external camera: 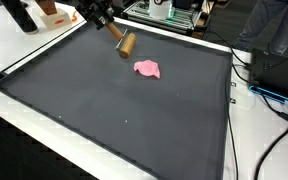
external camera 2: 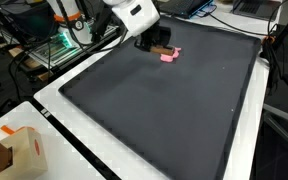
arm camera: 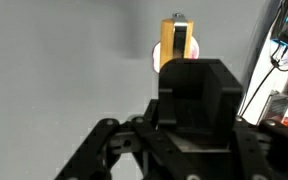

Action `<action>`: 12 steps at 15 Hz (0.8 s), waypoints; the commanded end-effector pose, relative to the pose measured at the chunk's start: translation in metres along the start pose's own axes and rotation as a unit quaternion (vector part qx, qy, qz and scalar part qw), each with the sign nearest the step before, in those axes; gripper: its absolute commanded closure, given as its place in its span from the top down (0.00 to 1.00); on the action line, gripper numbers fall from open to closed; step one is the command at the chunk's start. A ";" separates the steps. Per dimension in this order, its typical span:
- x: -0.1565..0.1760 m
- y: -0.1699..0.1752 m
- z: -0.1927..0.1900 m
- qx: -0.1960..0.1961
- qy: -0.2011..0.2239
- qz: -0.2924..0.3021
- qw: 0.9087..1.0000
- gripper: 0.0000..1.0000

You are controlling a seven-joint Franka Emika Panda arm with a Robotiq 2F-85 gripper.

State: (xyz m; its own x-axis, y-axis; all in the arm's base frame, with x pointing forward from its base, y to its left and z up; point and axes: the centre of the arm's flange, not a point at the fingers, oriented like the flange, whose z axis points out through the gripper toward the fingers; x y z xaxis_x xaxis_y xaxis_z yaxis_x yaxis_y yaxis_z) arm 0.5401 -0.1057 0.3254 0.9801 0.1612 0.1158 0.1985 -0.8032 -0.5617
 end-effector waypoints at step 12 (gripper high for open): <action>-0.004 0.062 -0.010 0.027 0.024 0.010 0.999 0.24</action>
State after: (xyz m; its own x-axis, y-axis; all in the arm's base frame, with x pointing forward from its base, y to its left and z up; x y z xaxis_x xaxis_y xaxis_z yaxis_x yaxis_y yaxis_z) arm 0.5417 -0.1468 0.2980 0.9841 0.1223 0.1288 0.1749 -0.7945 -0.5815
